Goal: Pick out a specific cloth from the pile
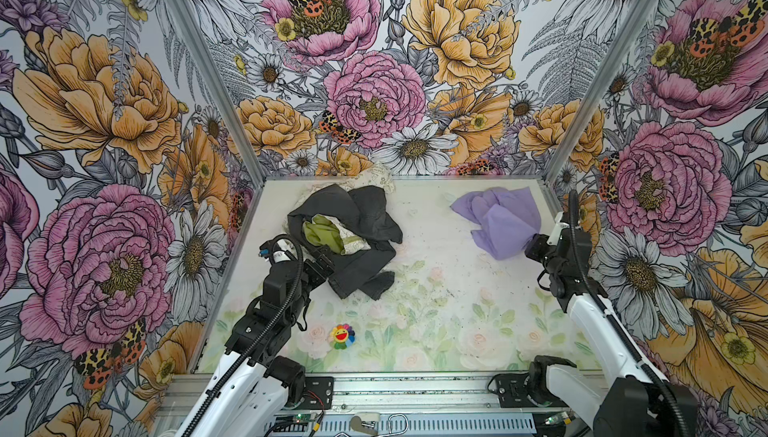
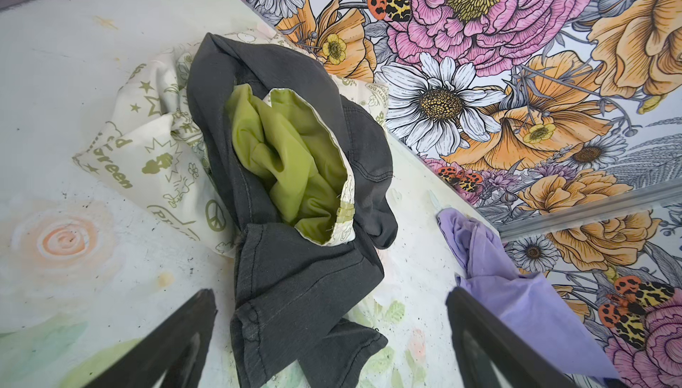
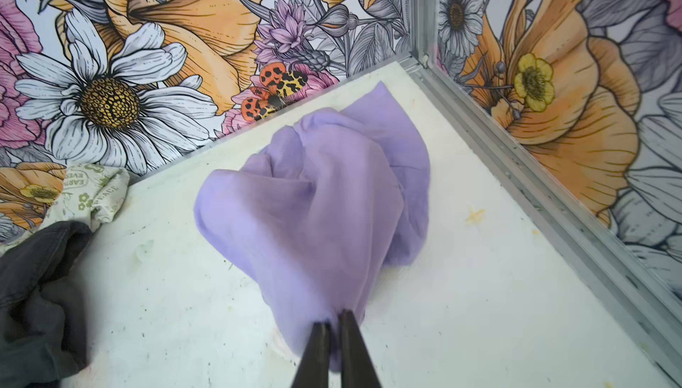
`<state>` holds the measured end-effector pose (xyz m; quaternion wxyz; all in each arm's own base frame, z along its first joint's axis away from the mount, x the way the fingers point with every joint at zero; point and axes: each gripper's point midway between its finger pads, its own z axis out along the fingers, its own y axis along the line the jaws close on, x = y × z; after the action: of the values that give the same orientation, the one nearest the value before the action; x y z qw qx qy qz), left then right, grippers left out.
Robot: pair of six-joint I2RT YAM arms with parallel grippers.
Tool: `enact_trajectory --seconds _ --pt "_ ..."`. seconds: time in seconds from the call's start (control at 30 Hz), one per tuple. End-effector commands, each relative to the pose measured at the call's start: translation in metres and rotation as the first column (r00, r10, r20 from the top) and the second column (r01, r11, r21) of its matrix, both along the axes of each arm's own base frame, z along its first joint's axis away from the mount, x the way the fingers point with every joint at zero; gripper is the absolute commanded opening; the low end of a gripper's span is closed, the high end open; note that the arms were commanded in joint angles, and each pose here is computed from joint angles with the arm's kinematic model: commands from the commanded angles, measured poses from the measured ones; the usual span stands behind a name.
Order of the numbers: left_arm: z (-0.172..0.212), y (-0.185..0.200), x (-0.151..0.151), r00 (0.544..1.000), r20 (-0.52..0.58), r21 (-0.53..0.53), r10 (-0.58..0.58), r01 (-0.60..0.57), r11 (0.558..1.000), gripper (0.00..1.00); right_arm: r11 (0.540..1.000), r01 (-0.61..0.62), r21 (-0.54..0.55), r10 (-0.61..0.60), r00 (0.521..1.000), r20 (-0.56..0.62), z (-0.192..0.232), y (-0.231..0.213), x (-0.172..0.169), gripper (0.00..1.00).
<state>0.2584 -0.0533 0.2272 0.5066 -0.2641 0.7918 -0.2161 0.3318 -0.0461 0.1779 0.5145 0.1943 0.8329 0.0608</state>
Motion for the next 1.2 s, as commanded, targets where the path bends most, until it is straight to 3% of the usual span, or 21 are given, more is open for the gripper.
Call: enact_trajectory --seconds 0.0,0.2,0.3,0.43,0.6,0.77,1.03,1.17 --pt "0.009 -0.002 0.006 0.999 0.034 -0.007 -0.009 0.009 1.0 0.99 0.998 0.058 0.002 -0.058 0.992 0.113 0.021 -0.004 -0.021 0.24" --pt "0.01 -0.003 0.009 0.999 0.036 -0.002 -0.013 0.013 1.0 0.99 0.997 0.077 0.007 -0.076 0.968 0.238 0.05 -0.002 -0.05 0.68" --pt "0.012 -0.004 0.01 0.999 0.043 -0.004 -0.016 0.016 1.0 0.99 1.0 0.02 0.008 -0.021 0.969 0.248 0.067 0.007 -0.04 0.79" --pt "0.013 -0.004 0.01 0.999 0.044 0.0 -0.02 0.02 1.0 0.99 0.992 -0.125 0.018 0.12 0.977 0.178 0.069 0.029 -0.008 0.85" --pt "0.013 -0.003 0.008 0.999 0.05 -0.004 -0.018 0.019 1.0 0.99 0.958 -0.279 -0.063 0.278 0.96 -0.028 0.042 0.065 0.036 0.87" --pt "0.013 -0.002 0.007 0.998 0.054 -0.006 -0.016 0.016 1.0 0.99 0.937 -0.33 -0.112 0.294 0.921 -0.254 -0.005 0.076 0.062 0.83" --pt "0.009 -0.001 0.007 0.999 0.045 0.0 -0.014 0.014 1.0 0.99 0.928 -0.359 -0.102 0.272 0.836 -0.476 -0.074 0.071 0.086 0.53" --pt "0.007 0.0 0.007 0.999 0.044 0.0 -0.009 0.009 1.0 0.99 0.926 -0.375 -0.046 0.282 0.766 -0.578 -0.111 0.074 0.083 0.41"
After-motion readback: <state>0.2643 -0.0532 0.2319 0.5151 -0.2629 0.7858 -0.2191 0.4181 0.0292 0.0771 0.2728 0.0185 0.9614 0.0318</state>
